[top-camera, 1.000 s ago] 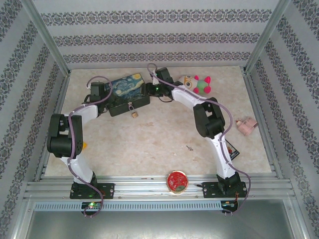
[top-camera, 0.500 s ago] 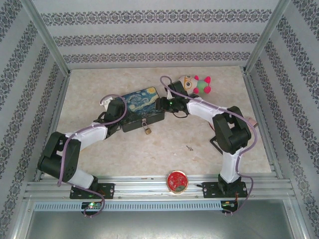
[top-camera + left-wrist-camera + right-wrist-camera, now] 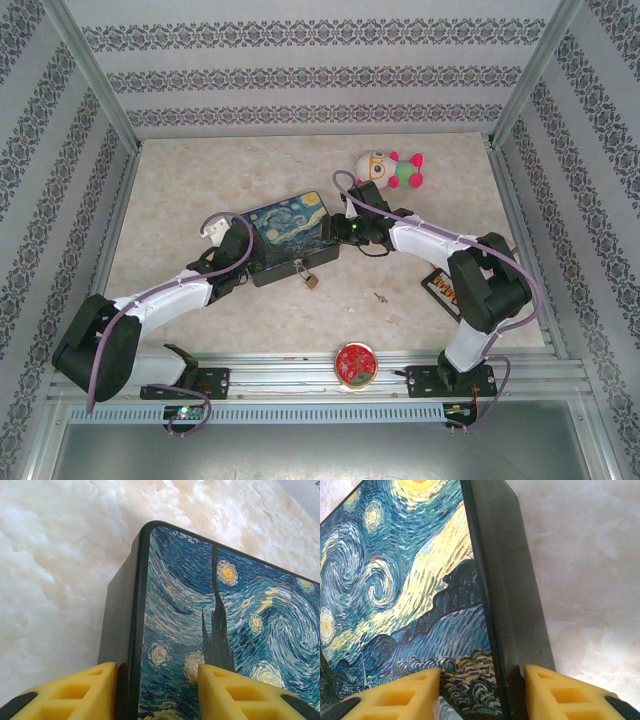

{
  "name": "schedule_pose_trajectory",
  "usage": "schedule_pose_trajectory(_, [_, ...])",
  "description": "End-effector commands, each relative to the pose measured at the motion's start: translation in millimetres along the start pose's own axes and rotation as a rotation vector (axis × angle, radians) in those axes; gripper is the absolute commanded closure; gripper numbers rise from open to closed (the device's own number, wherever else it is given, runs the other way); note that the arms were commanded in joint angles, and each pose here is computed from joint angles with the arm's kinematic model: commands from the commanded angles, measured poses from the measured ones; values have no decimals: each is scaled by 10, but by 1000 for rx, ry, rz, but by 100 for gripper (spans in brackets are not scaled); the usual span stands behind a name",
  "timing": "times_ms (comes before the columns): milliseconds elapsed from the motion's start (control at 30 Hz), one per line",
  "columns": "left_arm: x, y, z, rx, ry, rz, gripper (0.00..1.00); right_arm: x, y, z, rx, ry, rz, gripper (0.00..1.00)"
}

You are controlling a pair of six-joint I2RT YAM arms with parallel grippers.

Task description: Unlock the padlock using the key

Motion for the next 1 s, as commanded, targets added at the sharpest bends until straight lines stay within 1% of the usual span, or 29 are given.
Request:
schedule_pose_trajectory(0, [1, -111, 29, -47, -5, 30, 56, -97, -78, -138, -68, 49, -32, 58])
schedule_pose_trajectory(167, [77, -126, 42, -29, -52, 10, 53, 6, -3, -138, -67, 30, -8, 54])
schedule_pose_trajectory(433, [145, -250, -74, -55, -77, 5, 52, 182, 55, -245, -40, 50, -17, 54])
schedule_pose_trajectory(533, [183, -262, -107, -46, -85, 6, 52, 235, 99, -218, -33, 37, -17, 54])
schedule_pose_trajectory(567, [194, -250, -115, -39, -89, 9, 52, 240, 112, -203, -30, 31, -14, 53])
schedule_pose_trajectory(667, [241, -242, -102, -39, -102, 13, 50, 266, 109, -132, -39, 11, -6, 42])
schedule_pose_trajectory(700, [258, -245, -92, -40, -107, 11, 49, 275, 101, -109, -45, 5, -1, 39])
schedule_pose_trajectory(767, [287, -249, -65, -38, -110, 1, 43, 312, 78, -36, -63, -11, 11, 31])
schedule_pose_trajectory(800, [297, -248, -50, -35, -112, 0, 41, 337, 72, 9, -74, -23, 17, 29])
schedule_pose_trajectory(900, [332, -204, 14, -19, -130, 5, 29, 408, 35, 201, -126, -79, 36, 24])
schedule_pose_trajectory(967, [354, -159, 72, -9, -147, 11, 19, 436, 6, 348, -161, -121, 47, 22])
Point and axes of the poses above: each hand's point on the last joint's axis, 136 mm out from that joint toward the fingers, its own z axis back along the fingers, its own y axis along the line the jaws close on, x = y × z, the point moved 9 cm from there along z, back along the fingers, and after that the axes turned 14 degrees about -z, right-handed, at the moved point
